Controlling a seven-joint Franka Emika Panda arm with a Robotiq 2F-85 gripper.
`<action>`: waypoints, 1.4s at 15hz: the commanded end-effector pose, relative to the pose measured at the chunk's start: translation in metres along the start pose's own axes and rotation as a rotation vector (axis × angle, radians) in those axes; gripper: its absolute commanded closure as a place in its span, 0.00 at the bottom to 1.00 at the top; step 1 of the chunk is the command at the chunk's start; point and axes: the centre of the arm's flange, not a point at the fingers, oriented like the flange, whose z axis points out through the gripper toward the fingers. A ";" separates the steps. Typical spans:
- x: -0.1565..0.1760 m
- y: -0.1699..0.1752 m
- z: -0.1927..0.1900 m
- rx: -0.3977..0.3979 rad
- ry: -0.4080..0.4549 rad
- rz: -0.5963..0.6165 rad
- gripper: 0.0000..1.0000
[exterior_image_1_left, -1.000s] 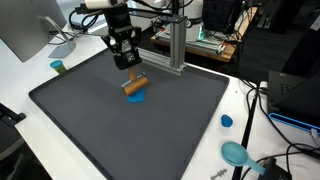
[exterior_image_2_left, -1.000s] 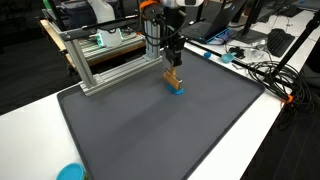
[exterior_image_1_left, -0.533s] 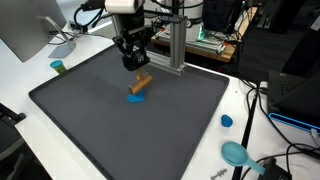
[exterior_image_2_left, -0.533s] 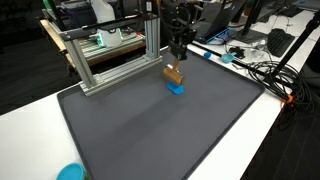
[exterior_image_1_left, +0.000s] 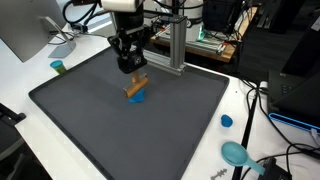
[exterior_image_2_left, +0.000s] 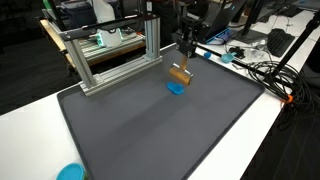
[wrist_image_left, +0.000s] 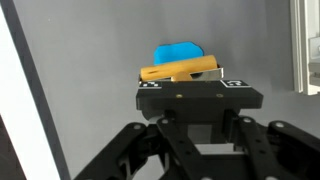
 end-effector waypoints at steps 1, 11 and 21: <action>0.000 0.017 0.014 0.003 -0.036 0.023 0.78; 0.000 0.003 0.068 0.044 -0.028 0.084 0.78; -0.012 -0.002 0.097 0.109 -0.106 0.170 0.78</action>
